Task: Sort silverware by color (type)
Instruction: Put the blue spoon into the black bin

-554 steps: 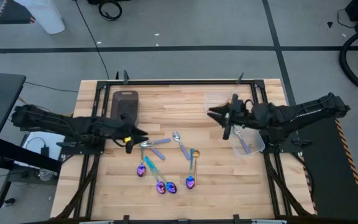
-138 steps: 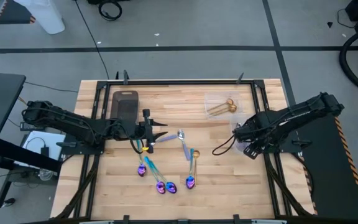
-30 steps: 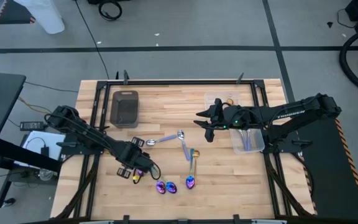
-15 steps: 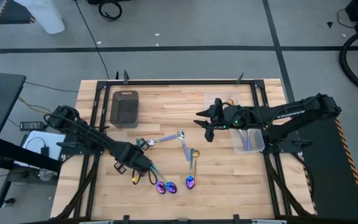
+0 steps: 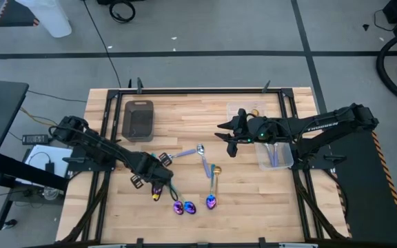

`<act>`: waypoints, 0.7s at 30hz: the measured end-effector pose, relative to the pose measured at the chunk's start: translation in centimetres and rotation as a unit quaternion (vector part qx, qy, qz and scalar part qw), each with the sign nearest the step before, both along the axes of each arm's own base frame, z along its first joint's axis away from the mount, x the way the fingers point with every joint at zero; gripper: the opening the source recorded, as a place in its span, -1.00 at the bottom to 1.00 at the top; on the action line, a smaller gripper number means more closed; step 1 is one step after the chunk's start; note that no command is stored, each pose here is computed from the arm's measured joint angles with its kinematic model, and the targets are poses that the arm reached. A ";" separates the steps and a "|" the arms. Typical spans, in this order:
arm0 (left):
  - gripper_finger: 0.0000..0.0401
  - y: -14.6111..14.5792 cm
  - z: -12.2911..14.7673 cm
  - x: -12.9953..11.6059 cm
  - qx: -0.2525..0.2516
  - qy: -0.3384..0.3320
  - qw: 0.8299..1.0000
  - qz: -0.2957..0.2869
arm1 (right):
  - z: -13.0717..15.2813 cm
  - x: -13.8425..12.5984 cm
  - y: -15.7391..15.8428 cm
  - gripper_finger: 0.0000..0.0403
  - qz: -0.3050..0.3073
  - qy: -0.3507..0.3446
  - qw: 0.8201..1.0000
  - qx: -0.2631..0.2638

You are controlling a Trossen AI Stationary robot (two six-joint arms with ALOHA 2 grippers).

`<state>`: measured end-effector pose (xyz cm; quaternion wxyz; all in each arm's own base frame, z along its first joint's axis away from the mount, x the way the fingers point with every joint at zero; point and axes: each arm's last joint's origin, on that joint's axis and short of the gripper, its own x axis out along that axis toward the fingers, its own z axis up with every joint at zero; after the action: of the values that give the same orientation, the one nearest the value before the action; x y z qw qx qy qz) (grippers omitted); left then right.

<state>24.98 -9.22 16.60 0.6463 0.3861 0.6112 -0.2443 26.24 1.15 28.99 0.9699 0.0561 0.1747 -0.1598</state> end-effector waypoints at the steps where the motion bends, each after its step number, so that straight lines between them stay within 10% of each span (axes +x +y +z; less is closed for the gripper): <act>1: -0.29 0.1 0.0 0.0 0.000 0.001 1.000 -0.001 | 0.0 0.0 0.0 -0.16 0.000 0.000 1.000 0.000; 21: -0.29 0.5 0.0 0.4 -0.013 -0.002 1.000 -0.001 | 0.0 0.0 0.0 -0.16 0.003 0.000 1.000 0.002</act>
<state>25.33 -8.71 16.57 0.6526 0.3787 0.6059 -0.2521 26.24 1.18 28.99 0.9704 0.0574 0.1751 -0.1562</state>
